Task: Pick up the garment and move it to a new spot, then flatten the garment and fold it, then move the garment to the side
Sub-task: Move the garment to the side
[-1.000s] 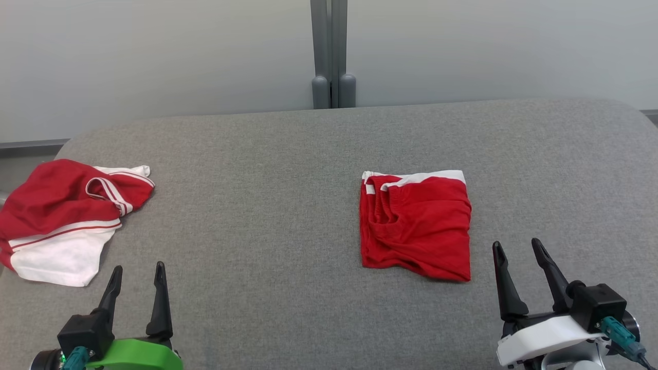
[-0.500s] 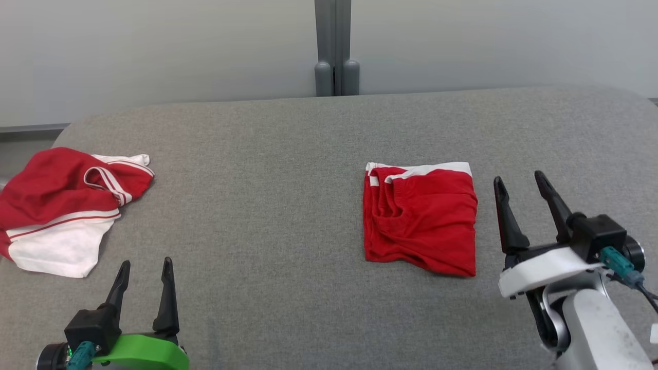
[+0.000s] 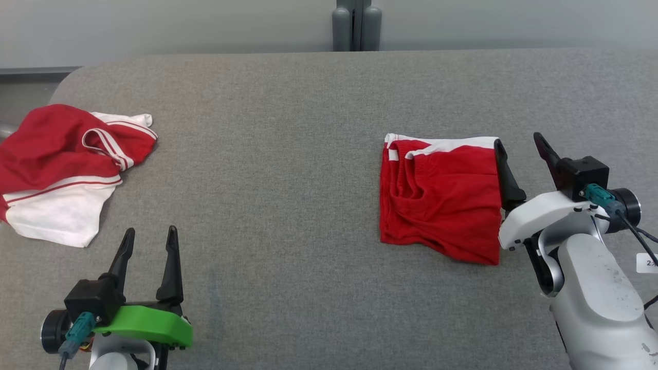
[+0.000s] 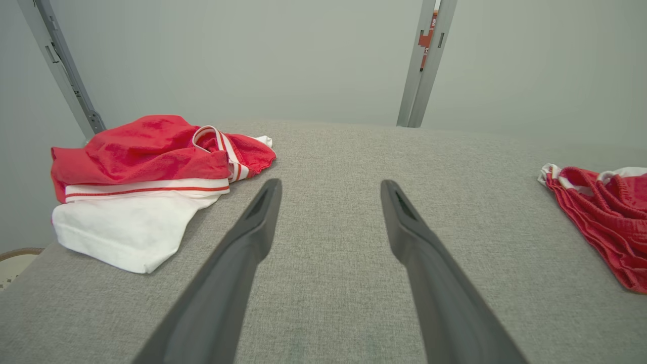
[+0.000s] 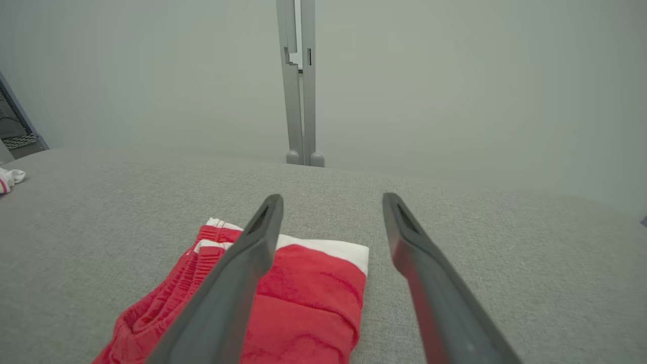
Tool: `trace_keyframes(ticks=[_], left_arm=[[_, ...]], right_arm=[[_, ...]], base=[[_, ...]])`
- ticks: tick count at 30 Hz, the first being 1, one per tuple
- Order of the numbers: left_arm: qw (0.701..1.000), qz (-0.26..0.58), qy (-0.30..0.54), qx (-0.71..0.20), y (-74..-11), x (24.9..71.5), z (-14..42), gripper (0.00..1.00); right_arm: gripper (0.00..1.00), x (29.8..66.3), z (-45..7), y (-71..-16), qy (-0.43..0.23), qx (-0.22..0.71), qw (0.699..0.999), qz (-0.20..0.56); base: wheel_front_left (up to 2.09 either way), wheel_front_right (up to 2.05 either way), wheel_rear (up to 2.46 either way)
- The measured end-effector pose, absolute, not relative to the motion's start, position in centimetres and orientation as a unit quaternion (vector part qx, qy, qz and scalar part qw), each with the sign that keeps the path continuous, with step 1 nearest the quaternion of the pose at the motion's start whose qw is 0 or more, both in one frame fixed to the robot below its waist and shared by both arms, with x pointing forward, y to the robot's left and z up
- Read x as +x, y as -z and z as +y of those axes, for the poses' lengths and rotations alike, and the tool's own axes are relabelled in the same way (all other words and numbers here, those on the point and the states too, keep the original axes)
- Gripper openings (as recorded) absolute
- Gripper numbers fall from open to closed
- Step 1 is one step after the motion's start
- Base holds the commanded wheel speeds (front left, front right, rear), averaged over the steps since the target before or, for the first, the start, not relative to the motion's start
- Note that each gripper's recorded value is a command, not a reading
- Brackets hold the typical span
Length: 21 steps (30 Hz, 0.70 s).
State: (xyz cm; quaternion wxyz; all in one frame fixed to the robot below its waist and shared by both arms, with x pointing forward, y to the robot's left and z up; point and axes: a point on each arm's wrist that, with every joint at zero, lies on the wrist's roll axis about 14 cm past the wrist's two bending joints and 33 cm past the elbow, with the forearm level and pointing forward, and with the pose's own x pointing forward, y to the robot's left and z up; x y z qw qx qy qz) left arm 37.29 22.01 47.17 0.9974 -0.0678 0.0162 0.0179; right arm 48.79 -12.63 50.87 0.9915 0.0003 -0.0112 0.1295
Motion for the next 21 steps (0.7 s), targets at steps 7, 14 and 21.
trace_keyframes(ticks=[7,14,21], left_arm=[[0.997,0.028,-0.024,-0.07,-46.3,37.9,22.5,1.0],[0.997,0.032,-0.024,-0.071,-46.0,38.6,22.6,1.0],[0.996,0.034,-0.029,-0.072,-45.7,38.9,22.9,1.0]], right_arm=[[1.0,48.9,-13.2,-44.4,-0.115,0.005,0.989,0.091],[1.0,48.1,-12.7,-40.3,-0.117,0.008,0.98,0.159],[0.49,47.3,-11.6,-37.7,-0.115,0.036,0.972,0.203]], base=[[0.0,0.0,0.0],[0.0,0.0,0.0],[0.0,0.0,0.0]])
